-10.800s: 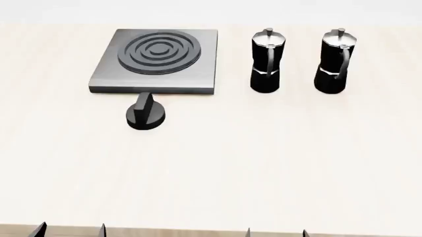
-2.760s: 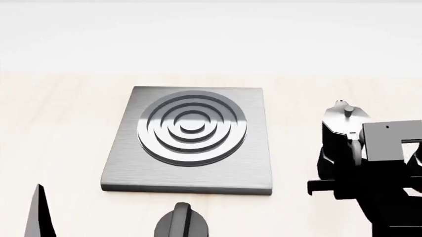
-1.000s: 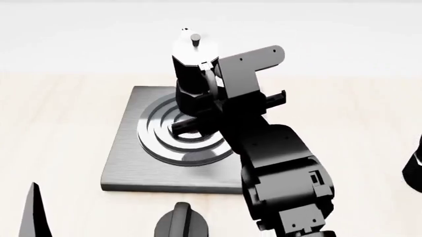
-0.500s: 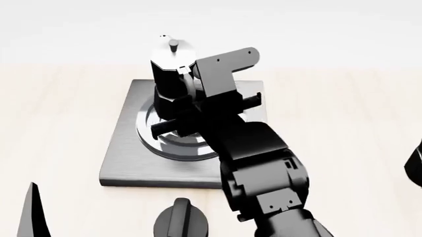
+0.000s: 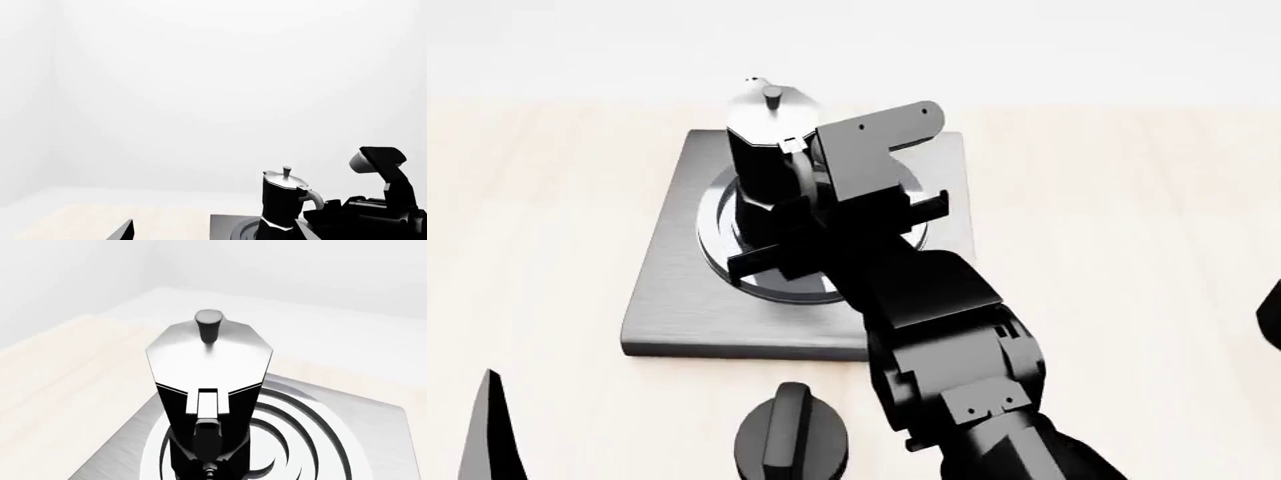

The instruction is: Put both moka pots on the stove.

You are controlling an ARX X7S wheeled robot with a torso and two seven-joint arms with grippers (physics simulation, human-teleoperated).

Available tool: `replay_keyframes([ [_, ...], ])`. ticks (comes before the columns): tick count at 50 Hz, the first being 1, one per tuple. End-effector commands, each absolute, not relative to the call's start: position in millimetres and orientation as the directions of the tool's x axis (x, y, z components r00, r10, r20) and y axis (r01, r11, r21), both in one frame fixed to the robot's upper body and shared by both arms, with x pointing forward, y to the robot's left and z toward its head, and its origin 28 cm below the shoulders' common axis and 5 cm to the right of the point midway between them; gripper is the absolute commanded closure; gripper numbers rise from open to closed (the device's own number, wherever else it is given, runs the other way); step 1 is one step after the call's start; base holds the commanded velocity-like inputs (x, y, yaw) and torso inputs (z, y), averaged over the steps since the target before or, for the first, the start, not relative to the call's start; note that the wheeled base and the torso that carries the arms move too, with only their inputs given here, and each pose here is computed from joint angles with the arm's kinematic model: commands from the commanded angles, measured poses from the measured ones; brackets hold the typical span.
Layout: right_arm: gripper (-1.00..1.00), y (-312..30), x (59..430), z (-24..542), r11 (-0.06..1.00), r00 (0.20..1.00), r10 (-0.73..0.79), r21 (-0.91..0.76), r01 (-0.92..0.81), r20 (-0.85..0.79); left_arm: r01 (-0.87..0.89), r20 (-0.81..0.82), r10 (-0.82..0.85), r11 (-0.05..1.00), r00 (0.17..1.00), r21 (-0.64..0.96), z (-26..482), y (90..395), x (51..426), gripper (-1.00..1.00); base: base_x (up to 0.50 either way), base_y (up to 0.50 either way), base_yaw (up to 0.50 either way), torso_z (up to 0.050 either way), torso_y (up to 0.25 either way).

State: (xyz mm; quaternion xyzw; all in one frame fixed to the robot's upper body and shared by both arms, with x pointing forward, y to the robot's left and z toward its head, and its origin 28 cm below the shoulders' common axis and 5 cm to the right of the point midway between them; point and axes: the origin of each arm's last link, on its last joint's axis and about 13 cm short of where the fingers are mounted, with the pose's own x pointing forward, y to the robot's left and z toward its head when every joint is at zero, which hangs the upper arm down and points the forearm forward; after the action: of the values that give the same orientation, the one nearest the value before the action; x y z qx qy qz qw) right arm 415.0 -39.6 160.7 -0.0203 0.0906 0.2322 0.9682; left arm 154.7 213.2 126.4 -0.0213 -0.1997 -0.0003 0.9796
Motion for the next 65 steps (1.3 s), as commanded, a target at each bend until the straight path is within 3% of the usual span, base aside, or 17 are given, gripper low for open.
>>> replay_keyframes([
  [1, 1.00, -38.9, 414.1, 152.4, 0.889, 0.871, 0.448, 0.001, -0.457, -0.199, 0.009, 0.396, 0.009, 0.999, 0.918, -0.045, 126.4, 213.3, 154.8, -1.00, 0.00, 0.00, 0.00, 0.000, 0.000],
  [5, 1.00, -38.8, 413.9, 151.0, 0.889, 0.871, 0.448, -0.008, -0.459, -0.202, 0.010, 0.396, 0.008, 0.999, 0.918, -0.044, 126.3, 212.9, 154.6, -1.00, 0.00, 0.00, 0.00, 0.000, 0.000],
  [6, -1.00, -38.6, 414.3, 152.3, 0.891, 0.874, 0.444, -0.008, -0.454, -0.196, 0.010, 0.395, 0.008, 0.999, 0.919, -0.045, 126.1, 213.0, 154.8, -1.00, 0.00, 0.00, 0.00, 0.000, 0.000],
  [22, -1.00, -48.4, 383.0, 164.7, 0.884, 0.881, 0.466, 0.005, -0.468, -0.082, 0.014, 0.395, 0.004, 0.999, 0.919, -0.042, 126.5, 212.4, 154.0, -1.00, 0.00, 0.00, 0.00, 0.000, 0.000],
  [39, -1.00, -84.8, 289.0, 192.1, 0.878, 0.868, 0.479, -0.060, -0.475, 0.129, 0.020, 0.396, -0.002, 0.999, 0.918, -0.040, 126.1, 211.0, 153.0, -1.00, 0.00, 0.00, 0.00, 0.000, 0.000],
  [53, -1.00, -127.7, 260.5, 202.4, 0.932, 0.903, 0.361, -0.126, -0.340, 0.234, 0.023, 0.400, -0.004, 0.999, 0.916, -0.042, 126.6, 211.0, 152.4, -1.00, 0.00, 0.00, 0.00, 0.000, 0.000],
  [65, -1.00, -172.1, 241.6, 209.6, 0.975, 0.946, 0.160, -0.194, -0.108, 0.280, 0.029, 0.406, -0.012, 0.999, 0.914, -0.037, 127.3, 209.5, 150.9, -1.00, 0.00, 0.00, 0.00, 0.000, 0.000],
])
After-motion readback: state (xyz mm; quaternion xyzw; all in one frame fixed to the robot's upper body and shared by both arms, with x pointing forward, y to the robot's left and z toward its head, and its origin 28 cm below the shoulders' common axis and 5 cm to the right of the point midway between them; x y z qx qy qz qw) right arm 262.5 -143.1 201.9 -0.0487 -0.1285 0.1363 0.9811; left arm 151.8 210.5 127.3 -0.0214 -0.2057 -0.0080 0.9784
